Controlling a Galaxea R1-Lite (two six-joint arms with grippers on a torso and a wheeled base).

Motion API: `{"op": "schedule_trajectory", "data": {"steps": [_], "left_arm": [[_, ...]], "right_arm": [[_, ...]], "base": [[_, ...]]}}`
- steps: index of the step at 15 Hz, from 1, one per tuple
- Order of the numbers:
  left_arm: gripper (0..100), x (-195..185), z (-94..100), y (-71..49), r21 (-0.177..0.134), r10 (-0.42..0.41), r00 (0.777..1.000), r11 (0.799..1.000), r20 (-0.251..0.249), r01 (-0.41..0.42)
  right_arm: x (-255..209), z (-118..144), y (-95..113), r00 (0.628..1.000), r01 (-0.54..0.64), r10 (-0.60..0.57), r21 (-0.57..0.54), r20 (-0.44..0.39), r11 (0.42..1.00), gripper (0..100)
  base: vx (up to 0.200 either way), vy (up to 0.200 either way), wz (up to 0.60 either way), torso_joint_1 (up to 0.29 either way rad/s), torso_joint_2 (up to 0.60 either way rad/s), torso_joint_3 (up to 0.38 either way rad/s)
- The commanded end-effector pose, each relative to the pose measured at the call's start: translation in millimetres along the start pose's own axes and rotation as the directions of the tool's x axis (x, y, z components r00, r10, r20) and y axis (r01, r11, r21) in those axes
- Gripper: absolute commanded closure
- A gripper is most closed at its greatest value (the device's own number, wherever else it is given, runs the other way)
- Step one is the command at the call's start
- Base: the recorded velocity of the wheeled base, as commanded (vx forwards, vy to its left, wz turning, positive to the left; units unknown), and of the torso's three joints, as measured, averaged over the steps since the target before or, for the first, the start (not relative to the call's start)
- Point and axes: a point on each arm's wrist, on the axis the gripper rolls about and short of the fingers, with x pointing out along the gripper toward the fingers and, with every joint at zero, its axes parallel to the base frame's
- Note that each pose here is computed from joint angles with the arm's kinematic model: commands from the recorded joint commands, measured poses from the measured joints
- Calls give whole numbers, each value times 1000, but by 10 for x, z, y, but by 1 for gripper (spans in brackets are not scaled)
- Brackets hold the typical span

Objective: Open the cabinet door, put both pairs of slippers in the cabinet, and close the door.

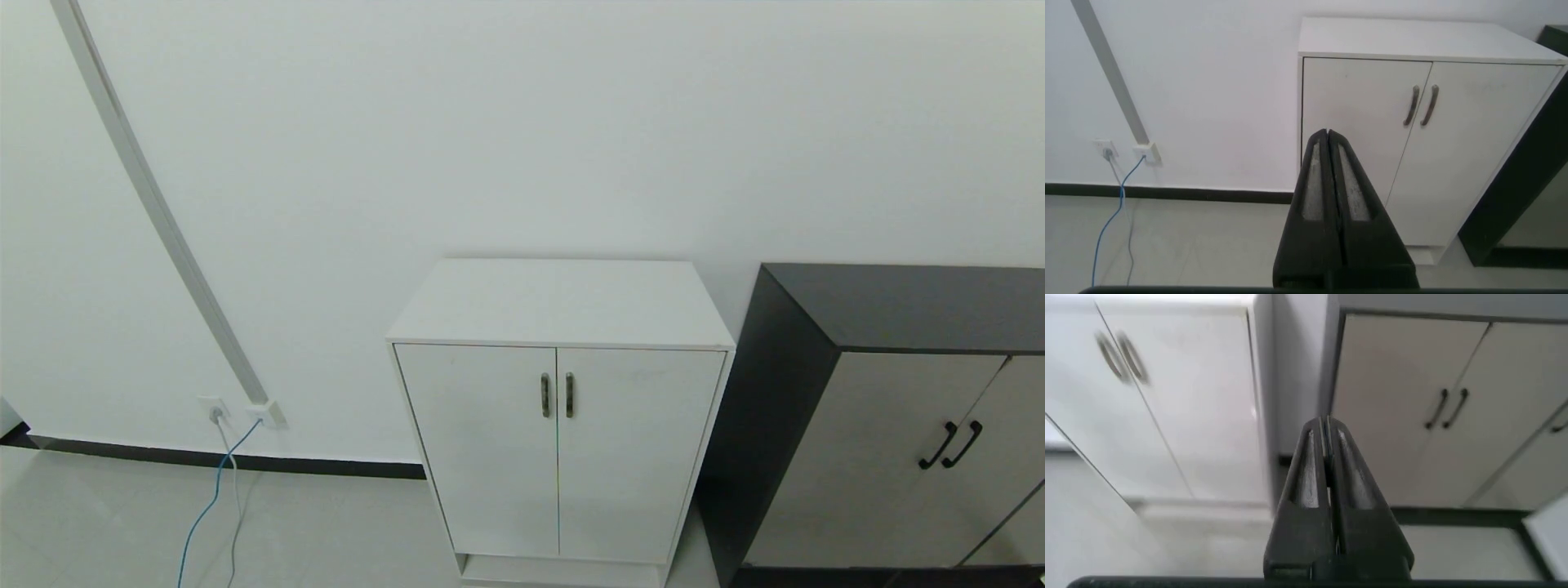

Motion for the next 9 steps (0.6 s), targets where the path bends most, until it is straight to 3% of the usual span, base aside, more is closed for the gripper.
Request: {"op": "schedule_trajectory", "data": {"steps": [1,3,6,9], "left_arm": [[100,0,0,0,0,0,1000,1000,0,0],[100,0,0,0,0,0,1000,1000,0,0],[100,0,0,0,0,0,1000,1000,0,0],[100,0,0,0,0,0,1000,1000,0,0]], "right_arm": [[-5,-75,-3,1000,21,-21,-3,2,1000,100],[-6,-69,-6,999,32,-32,14,5,999,100],[-31,-81,-18,998,-53,52,23,43,998,100],[-65,-92,-16,996,-35,31,40,89,999,100]], "base": [[0,0,0,0,0,0],[0,0,0,0,0,0],[0,0,0,0,0,0],[0,0,0,0,0,0]]}}
